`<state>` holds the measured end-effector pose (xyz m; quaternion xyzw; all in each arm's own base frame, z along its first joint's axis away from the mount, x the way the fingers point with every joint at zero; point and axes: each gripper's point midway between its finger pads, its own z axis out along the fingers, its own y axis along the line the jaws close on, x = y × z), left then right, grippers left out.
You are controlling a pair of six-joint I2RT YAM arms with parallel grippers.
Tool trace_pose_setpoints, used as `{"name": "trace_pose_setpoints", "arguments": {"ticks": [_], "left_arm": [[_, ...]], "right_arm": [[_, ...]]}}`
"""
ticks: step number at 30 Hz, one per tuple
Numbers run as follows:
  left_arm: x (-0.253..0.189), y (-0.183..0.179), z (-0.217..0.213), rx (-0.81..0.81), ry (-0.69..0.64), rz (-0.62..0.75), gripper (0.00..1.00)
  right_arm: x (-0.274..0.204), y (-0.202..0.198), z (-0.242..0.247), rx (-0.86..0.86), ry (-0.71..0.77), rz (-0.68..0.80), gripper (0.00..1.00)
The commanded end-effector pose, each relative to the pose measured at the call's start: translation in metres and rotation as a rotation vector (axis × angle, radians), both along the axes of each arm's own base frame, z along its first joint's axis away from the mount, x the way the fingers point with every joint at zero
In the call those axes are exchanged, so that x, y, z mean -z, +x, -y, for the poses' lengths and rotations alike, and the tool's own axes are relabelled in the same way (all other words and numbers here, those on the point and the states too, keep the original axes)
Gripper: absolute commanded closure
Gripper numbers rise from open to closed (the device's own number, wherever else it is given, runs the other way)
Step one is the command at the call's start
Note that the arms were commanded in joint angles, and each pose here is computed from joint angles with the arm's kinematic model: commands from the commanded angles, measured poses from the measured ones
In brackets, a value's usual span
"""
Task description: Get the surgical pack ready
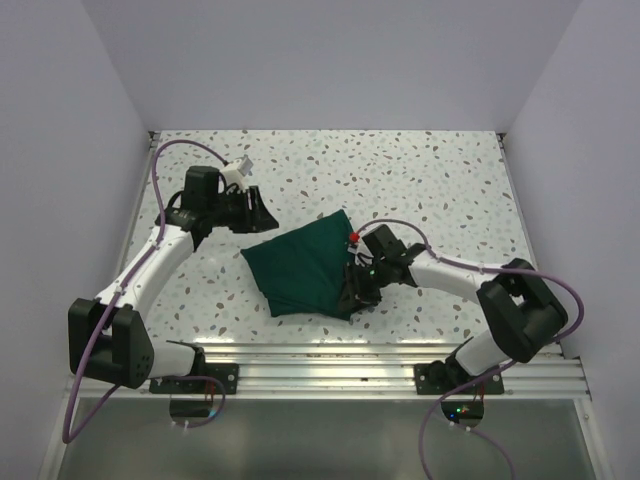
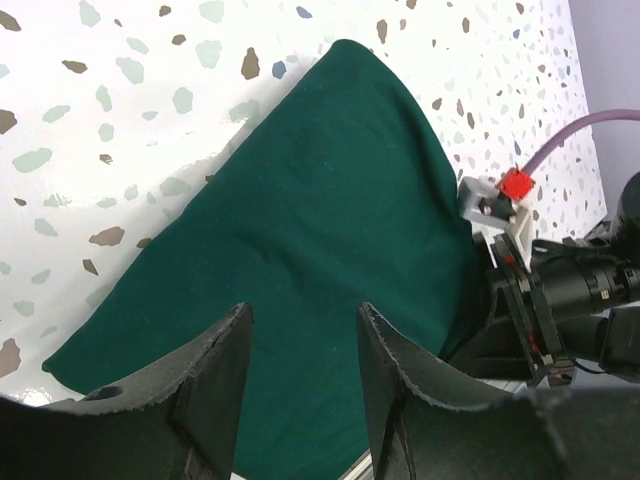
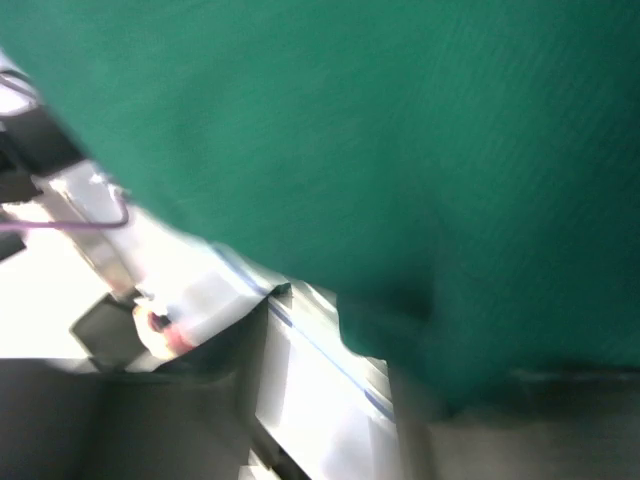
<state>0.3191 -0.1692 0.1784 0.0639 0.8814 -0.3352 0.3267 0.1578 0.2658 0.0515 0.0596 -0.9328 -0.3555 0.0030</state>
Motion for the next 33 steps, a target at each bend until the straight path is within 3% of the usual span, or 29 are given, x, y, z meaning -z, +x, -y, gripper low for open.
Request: {"name": "trace_pose_setpoints", "arguments": {"ticks": [1, 3, 4, 10, 14, 22, 29, 33], "left_arm": [[-0.021, 0.009, 0.009, 0.033, -0.038, 0.071, 0.51], [-0.022, 0.011, 0.01, 0.032, -0.04, 0.073, 0.51], [-0.021, 0.011, 0.01, 0.031, -0.04, 0.069, 0.51], [-0.022, 0.012, 0.01, 0.031, -0.04, 0.071, 0.53], [-0.022, 0.014, 0.01, 0.032, -0.039, 0.07, 0.52], [-0.022, 0.019, 0.014, 0.054, -0.002, 0.083, 0.48], [-0.005, 0.007, 0.025, 0.122, 0.036, 0.041, 0.46], [0.002, 0.001, 0.024, 0.137, 0.066, 0.018, 0.47]], "right_arm": [[-0.031, 0.0, -0.023, -0.022, 0.12, 0.056, 0.68], [-0.04, 0.007, -0.025, -0.02, 0.123, 0.085, 0.96], [-0.045, 0.008, -0.027, -0.02, 0.132, 0.089, 1.0], [-0.118, 0.011, -0.044, -0.023, 0.266, 0.108, 1.0], [-0.139, -0.003, -0.039, -0.069, 0.267, 0.068, 1.0], [-0.063, -0.058, -0.016, -0.15, 0.158, -0.219, 1.0], [-0.025, -0.066, -0.018, -0.207, 0.072, -0.258, 0.97], [-0.033, -0.057, -0.016, -0.233, 0.026, -0.203, 0.96]]}}
